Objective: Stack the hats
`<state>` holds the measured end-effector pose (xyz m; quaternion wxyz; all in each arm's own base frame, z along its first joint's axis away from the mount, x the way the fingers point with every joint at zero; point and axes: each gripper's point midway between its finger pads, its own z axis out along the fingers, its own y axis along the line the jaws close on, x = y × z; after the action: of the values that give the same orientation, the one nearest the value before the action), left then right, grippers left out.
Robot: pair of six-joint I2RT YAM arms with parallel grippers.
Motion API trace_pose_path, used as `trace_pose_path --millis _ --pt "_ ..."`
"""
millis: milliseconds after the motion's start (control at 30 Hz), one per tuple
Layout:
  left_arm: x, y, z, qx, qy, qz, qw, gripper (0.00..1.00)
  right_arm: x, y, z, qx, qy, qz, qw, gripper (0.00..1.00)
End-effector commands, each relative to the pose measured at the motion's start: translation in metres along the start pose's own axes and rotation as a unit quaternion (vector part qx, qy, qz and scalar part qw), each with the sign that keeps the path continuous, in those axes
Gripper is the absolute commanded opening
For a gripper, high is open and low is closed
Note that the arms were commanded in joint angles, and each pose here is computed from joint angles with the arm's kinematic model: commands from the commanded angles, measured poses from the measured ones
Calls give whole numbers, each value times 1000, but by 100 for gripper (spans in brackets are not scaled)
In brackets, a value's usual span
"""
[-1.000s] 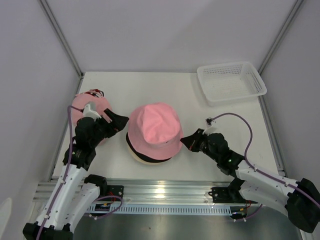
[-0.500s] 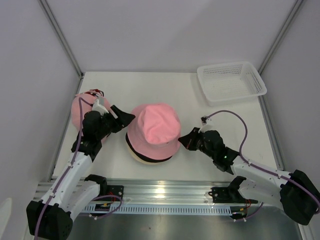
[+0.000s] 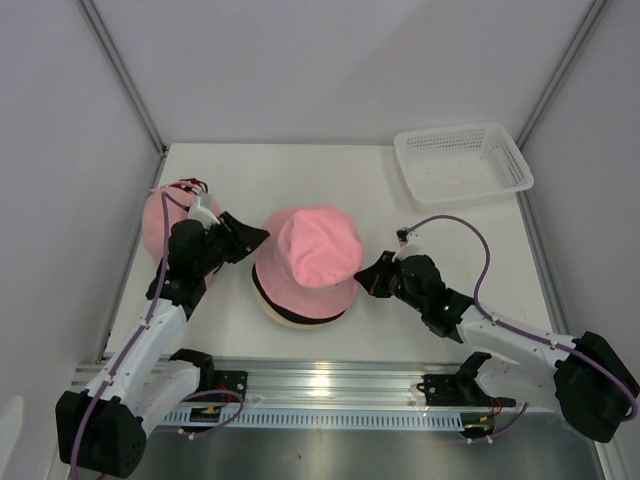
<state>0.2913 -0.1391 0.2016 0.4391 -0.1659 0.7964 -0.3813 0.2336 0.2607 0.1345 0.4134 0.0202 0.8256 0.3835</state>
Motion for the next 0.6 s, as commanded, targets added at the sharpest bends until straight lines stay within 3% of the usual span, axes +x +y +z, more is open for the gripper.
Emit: trace_pose_path --millis 0,33,133,300,567 --pt "-2 -6 1 22 -2 -1 1000 39 -18 10 3 -3 -22 -16 1000 0" --pt "0 -8 2 26 0 0 1000 25 -21 10 4 2 -26 -16 1000 0" --pt "7 6 5 -7 9 3 1000 1 -22 1 6 30 -25 -13 999 0" --pt "19 48 9 -104 6 11 994 1 -18 -9 7 53 -17 -8 998 0" --pt "56 75 7 -154 22 42 987 1 5 -41 16 115 24 -21 993 0"
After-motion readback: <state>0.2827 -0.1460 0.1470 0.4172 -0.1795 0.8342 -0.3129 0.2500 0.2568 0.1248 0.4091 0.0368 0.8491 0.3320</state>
